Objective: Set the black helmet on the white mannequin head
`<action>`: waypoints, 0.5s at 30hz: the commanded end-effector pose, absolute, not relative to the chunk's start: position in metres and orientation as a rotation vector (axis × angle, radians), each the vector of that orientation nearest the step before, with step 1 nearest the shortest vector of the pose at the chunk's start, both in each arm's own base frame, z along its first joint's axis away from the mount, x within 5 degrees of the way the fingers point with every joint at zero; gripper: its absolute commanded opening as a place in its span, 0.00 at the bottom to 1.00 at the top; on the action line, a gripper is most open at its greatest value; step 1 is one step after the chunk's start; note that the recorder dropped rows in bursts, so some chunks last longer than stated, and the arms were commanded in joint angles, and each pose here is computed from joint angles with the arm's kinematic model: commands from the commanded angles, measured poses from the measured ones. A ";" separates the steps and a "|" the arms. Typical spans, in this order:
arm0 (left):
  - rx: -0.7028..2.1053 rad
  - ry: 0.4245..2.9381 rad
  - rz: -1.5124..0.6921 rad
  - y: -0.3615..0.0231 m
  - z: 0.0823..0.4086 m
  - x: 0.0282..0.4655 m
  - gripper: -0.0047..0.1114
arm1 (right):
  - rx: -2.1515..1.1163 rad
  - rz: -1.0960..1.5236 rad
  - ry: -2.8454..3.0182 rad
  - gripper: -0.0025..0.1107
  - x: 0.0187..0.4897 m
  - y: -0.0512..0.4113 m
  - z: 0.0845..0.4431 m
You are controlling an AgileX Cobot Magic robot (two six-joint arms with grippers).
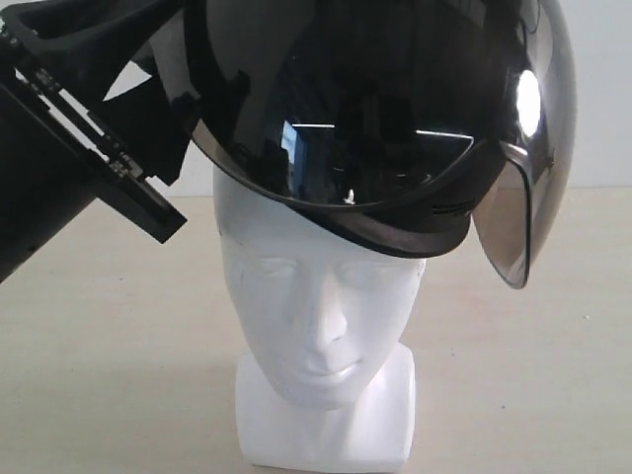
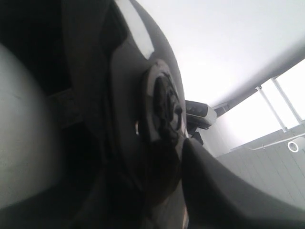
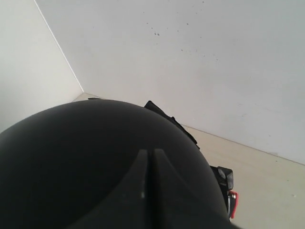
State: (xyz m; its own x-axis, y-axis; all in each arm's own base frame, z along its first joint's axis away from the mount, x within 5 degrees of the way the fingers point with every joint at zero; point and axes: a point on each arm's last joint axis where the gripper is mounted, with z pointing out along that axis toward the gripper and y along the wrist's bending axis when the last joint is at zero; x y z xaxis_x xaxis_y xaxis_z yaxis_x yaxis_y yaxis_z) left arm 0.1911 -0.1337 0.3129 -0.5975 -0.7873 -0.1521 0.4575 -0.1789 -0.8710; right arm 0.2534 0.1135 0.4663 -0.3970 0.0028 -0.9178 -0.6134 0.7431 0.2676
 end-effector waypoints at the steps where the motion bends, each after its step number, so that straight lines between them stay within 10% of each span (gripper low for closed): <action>1: -0.397 1.075 -1.863 -0.122 0.324 0.184 0.08 | -0.563 0.744 1.995 0.02 0.255 0.121 0.446; 15: -0.353 1.103 -1.855 -0.125 0.322 0.183 0.08 | -0.578 0.745 2.001 0.02 0.255 0.121 0.446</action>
State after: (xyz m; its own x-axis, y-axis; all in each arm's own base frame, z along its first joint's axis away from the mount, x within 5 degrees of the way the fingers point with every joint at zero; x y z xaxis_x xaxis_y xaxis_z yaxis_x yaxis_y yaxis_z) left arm 0.1893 -0.1321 0.3095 -0.5938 -0.7900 -0.1525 0.4570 -0.1751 -0.8721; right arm 0.2558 0.1149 0.4638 -0.4074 -0.0007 -0.9132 -0.6137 0.7407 0.2733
